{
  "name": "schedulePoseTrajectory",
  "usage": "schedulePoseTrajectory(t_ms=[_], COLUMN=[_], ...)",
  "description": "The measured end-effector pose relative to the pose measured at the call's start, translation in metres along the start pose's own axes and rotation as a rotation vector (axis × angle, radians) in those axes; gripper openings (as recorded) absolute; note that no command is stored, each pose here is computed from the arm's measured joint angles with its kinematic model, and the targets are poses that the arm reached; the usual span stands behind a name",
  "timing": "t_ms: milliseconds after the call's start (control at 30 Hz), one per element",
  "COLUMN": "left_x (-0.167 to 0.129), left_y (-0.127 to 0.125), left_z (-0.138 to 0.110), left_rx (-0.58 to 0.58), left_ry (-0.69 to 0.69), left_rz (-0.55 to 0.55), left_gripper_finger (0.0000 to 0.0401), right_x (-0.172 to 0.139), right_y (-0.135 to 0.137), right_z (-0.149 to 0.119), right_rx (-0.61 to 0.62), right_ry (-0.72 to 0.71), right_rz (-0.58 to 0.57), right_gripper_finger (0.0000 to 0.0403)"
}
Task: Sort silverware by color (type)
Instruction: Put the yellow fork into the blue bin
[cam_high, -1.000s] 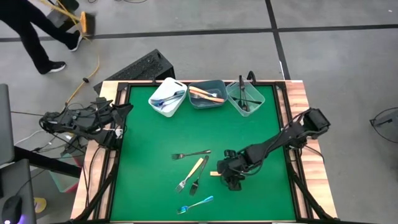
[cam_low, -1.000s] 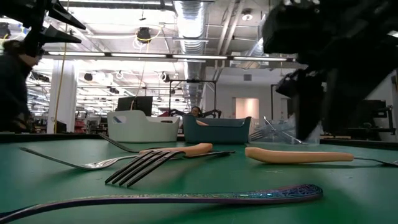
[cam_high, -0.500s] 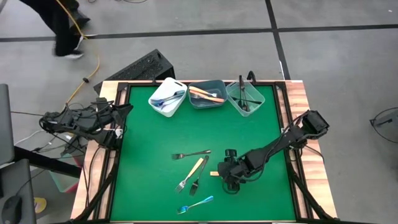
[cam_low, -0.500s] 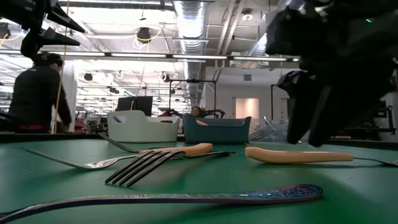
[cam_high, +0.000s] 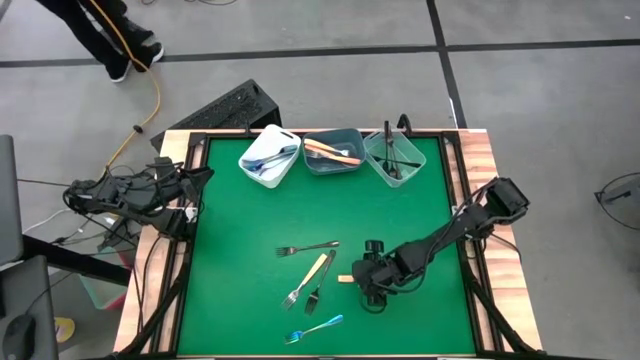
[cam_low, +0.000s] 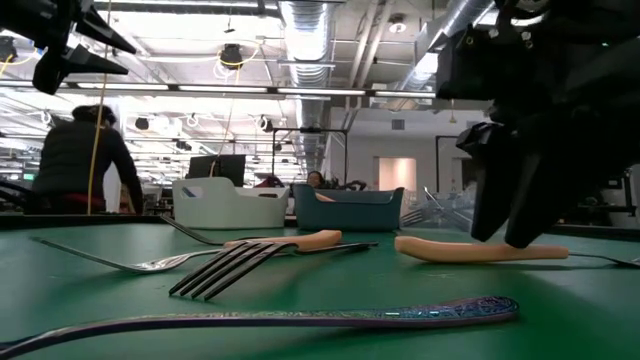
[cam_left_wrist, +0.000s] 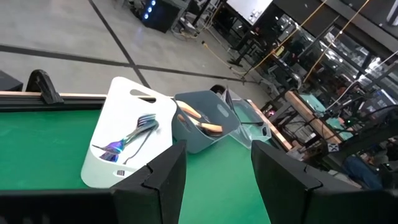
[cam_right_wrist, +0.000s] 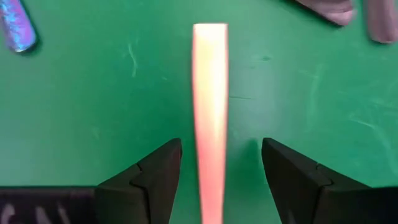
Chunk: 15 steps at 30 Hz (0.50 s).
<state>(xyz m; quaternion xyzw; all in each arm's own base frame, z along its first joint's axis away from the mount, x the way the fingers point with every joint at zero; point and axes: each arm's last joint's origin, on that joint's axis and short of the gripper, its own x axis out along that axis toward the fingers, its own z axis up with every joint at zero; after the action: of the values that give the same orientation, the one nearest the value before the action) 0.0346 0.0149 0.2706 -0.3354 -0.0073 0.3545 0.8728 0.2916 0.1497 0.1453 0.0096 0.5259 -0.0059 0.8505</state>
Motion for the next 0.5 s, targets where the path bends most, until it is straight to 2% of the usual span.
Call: schedulePoseTrajectory(t_ms=[367, 500], left_x=[0.000, 0.000], left_y=[0.000, 0.001], left_z=[0.000, -0.001], left_rx=[0.004, 0.004], left_ry=[0.005, 0.006], left_rz=[0.001, 0.003], left_gripper_finger=[0.0164, 0.0164], right_x=[0.022, 0.022], right_y=[0.003, 0.002], right_z=[-0.006, -0.006], right_rx=[-0.010, 0.006], right_ry=[0.057, 0.060], right_rz=[-0.003, -0.003], right_gripper_finger=[0.0237, 0.0214])
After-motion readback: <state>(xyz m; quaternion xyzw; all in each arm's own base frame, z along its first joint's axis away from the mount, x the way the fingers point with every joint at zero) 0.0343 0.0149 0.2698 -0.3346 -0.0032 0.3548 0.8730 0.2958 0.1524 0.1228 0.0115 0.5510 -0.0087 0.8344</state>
